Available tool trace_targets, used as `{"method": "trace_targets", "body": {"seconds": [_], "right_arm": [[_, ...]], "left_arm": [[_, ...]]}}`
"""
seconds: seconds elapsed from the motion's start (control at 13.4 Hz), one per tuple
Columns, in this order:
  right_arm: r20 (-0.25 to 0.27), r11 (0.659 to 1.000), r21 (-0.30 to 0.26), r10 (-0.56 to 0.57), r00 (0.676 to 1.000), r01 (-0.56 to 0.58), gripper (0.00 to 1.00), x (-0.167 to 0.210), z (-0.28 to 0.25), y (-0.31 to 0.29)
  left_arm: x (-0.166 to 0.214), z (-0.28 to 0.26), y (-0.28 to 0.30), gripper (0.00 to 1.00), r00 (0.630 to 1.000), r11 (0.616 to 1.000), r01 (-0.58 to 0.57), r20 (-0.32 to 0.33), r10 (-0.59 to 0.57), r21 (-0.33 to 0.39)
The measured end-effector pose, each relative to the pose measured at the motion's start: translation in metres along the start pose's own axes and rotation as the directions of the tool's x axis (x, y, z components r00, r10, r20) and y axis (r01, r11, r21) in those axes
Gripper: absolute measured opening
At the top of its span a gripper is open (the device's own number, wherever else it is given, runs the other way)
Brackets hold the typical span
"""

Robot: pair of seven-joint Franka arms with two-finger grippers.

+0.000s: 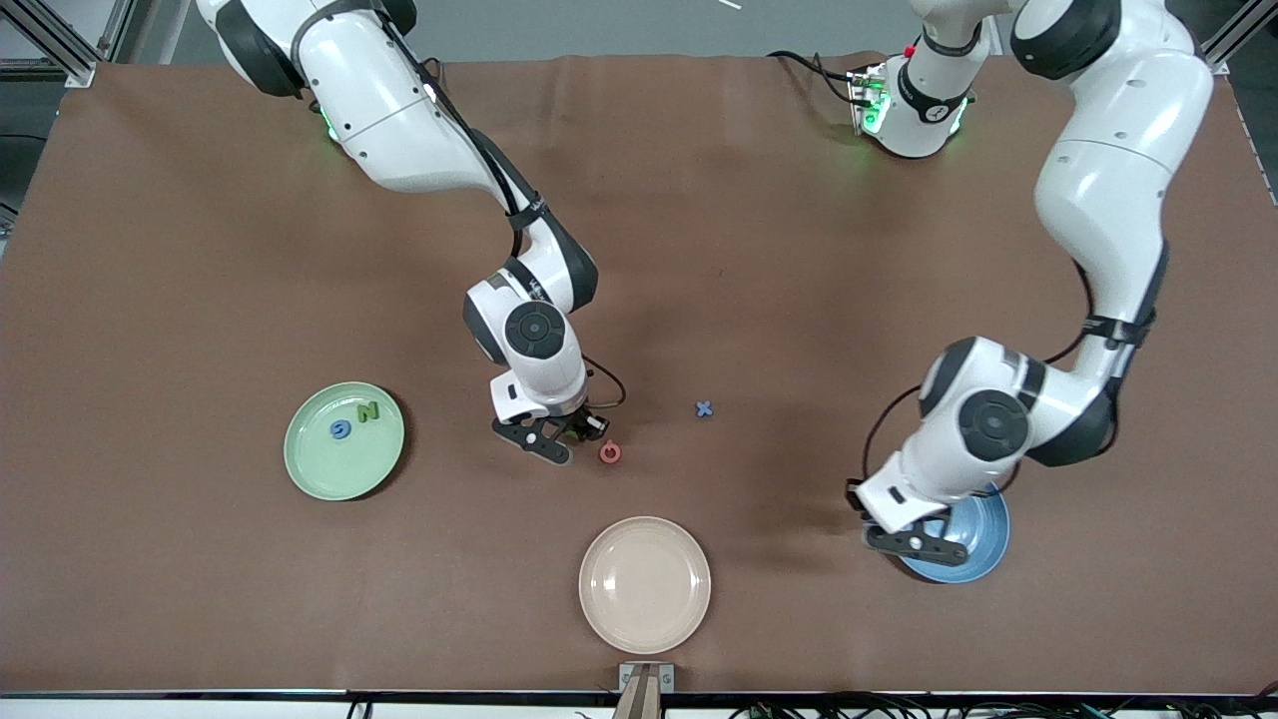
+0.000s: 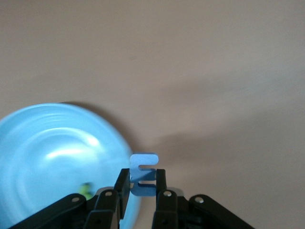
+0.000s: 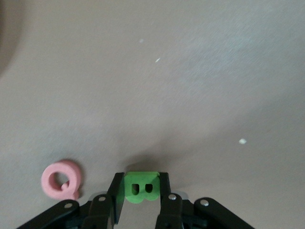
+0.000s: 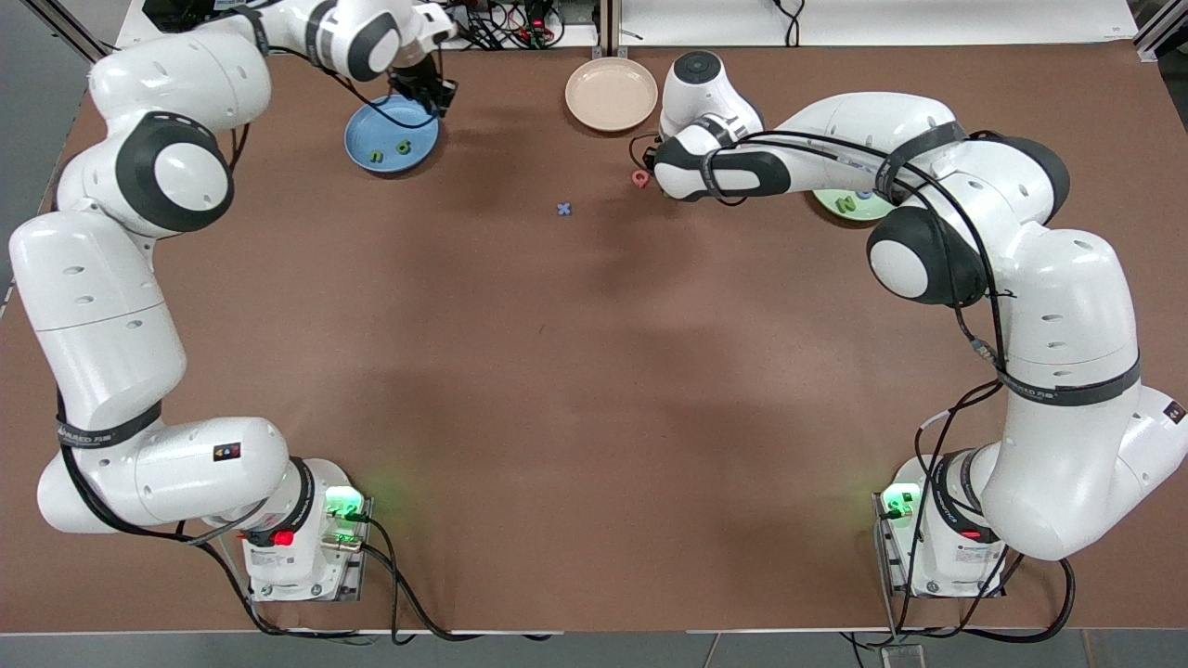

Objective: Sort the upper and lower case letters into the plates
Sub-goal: 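Drop the E onto the blue plate while the right gripper drops B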

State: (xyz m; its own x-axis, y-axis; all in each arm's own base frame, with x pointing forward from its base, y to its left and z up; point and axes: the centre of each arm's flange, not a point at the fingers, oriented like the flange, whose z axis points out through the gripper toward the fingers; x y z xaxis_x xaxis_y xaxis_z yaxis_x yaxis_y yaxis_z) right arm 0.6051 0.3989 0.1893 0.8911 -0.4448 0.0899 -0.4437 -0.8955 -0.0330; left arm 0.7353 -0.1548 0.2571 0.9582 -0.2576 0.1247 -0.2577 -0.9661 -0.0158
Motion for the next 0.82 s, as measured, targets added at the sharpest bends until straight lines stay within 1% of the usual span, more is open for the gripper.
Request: {"method": "trace_targets", "body": {"seconds": [0.07, 0.22, 0.37, 0.52, 0.6, 0.67, 0.75, 0.82], "right_arm": [[0.005, 0.999, -0.021, -0.028, 1.000, 0.028, 0.33, 0.014, -0.003, 0.009], [0.027, 0.993, -0.061, -0.100, 0.995, 0.102, 0.33, 0.058, -0.018, 0.041], [0.044, 0.980, -0.073, -0.183, 0.982, 0.186, 0.33, 0.109, -0.036, 0.091], [0.064, 0.959, -0.075, -0.270, 0.961, 0.275, 0.33, 0.149, -0.047, 0.156], [0.069, 0.948, -0.071, -0.306, 0.950, 0.310, 0.33, 0.161, -0.049, 0.187], [0.069, 0.938, -0.065, -0.337, 0.939, 0.341, 0.33, 0.169, -0.048, 0.215], [0.066, 0.929, -0.059, -0.361, 0.930, 0.365, 0.33, 0.172, -0.043, 0.236], [0.061, 0.923, -0.054, -0.378, 0.924, 0.381, 0.33, 0.171, -0.034, 0.253]], "left_arm": [[-0.004, 0.002, -0.026, 0.26, 1.000, 1.000, -0.023, 0.012, 0.023, 0.005], [-0.014, 0.008, -0.075, 0.26, 0.998, 0.998, -0.061, 0.031, 0.061, 0.010], [-0.024, 0.015, -0.108, 0.26, 0.997, 0.998, -0.068, 0.046, 0.067, 0.008], [-0.029, 0.022, -0.116, 0.26, 0.996, 0.997, -0.072, 0.060, 0.071, 0.019], [-0.031, 0.026, -0.118, 0.26, 0.995, 0.996, -0.080, 0.068, 0.078, 0.032], [-0.032, 0.029, -0.119, 0.32, 0.994, 0.995, -0.087, 0.072, 0.084, 0.041], [-0.033, 0.031, -0.119, 0.32, 0.993, 0.995, -0.090, 0.074, 0.086, 0.044], [-0.033, 0.031, -0.119, 0.37, 0.993, 0.995, -0.092, 0.075, 0.088, 0.045]]}}
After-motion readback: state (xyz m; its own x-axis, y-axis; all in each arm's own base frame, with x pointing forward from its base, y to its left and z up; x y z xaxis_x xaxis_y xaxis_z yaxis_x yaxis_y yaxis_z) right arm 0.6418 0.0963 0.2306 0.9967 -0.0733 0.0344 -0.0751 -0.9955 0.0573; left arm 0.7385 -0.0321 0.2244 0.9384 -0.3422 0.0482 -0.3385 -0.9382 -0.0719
